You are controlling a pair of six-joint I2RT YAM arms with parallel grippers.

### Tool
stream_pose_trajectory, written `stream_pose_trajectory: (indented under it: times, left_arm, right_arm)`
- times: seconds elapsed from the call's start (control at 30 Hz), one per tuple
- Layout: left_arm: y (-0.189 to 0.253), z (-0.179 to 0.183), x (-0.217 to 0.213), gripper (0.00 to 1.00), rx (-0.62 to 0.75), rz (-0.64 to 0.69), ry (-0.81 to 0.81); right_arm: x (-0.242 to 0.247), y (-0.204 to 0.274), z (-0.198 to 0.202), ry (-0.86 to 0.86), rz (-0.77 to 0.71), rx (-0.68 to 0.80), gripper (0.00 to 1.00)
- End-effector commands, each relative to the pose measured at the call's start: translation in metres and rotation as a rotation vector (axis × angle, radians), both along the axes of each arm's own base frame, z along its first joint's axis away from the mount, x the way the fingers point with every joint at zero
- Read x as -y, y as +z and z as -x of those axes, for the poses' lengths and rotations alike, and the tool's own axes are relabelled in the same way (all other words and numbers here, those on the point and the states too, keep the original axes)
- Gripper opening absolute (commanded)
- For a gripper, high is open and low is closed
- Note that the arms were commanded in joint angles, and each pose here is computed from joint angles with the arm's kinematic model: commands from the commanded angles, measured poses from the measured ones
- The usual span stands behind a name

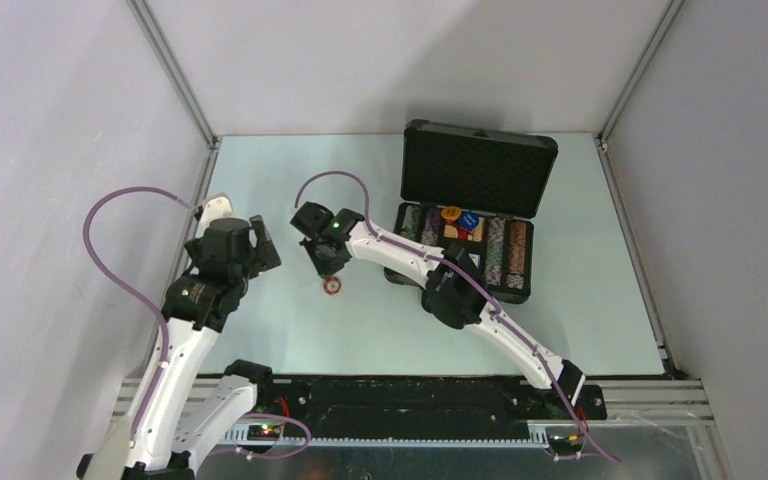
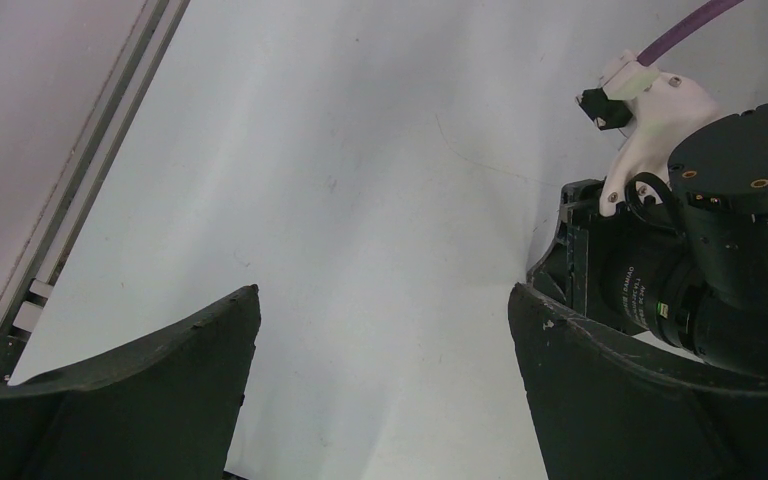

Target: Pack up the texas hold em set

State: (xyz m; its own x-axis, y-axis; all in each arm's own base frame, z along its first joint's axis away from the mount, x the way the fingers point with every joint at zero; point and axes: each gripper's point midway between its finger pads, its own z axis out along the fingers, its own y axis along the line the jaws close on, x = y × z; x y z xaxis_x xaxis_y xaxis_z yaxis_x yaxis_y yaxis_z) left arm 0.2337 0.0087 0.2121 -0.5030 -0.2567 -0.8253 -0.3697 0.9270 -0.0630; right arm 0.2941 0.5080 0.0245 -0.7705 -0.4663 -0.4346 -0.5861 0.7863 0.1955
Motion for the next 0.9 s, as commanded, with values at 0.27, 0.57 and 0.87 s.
stream_pose_trajectory:
  times: [0.27, 0.57, 0.87]
  left_arm:
    - [0.003, -0.003, -0.003, 0.98, 0.018, -0.008, 0.007]
    - [0.003, -0.002, -0.003, 0.98, 0.017, -0.006, 0.006]
    - [0.003, -0.003, -0.003, 0.98, 0.018, -0.008, 0.008]
  right_arm:
    - [0.024, -0.014, 0.001, 0.023, 0.110, -0.010, 0.09]
    - [0.027, -0.015, 0.005, 0.030, 0.117, -0.025, 0.08]
    - [0.026, -0.005, -0.015, -0.042, 0.099, 0.050, 0.20]
